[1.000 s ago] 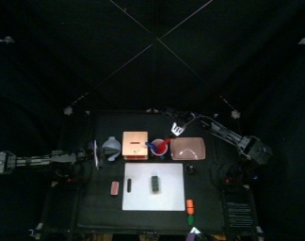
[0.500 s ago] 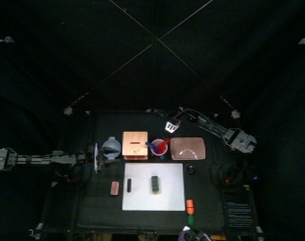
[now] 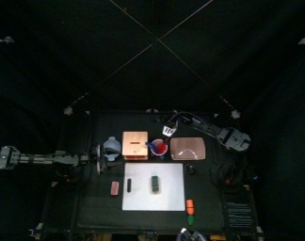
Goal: Cut the sushi into 4 pieces with the knife
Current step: Pick up the knife at its handle with right hand
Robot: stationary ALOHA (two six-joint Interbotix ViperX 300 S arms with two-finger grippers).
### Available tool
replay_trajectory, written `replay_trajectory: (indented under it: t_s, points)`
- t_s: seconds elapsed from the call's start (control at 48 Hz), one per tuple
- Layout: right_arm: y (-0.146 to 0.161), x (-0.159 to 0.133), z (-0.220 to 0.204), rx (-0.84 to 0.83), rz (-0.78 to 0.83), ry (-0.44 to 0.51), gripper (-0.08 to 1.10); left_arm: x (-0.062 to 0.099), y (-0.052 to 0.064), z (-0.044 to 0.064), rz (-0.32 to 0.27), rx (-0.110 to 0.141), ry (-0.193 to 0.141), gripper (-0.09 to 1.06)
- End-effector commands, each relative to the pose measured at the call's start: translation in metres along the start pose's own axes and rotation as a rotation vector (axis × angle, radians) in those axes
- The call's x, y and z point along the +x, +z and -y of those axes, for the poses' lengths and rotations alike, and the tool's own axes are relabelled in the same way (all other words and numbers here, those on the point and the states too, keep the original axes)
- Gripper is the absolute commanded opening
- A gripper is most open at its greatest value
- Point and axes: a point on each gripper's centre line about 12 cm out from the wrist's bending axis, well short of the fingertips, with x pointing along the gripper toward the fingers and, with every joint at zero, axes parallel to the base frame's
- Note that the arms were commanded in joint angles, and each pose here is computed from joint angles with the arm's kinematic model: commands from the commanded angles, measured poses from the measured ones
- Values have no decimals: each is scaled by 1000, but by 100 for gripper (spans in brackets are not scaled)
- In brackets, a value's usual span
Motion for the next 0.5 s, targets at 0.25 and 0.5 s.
replay_trajectory:
  t_s: [0.25,0.5]
  points:
    - [3,-2,-4,-20,4,-10,83,3,10,2,32,-1,-5,94]
    - [3,-3,-5,-22,-4,-12,54,3,8,2,27,-1,-4,94]
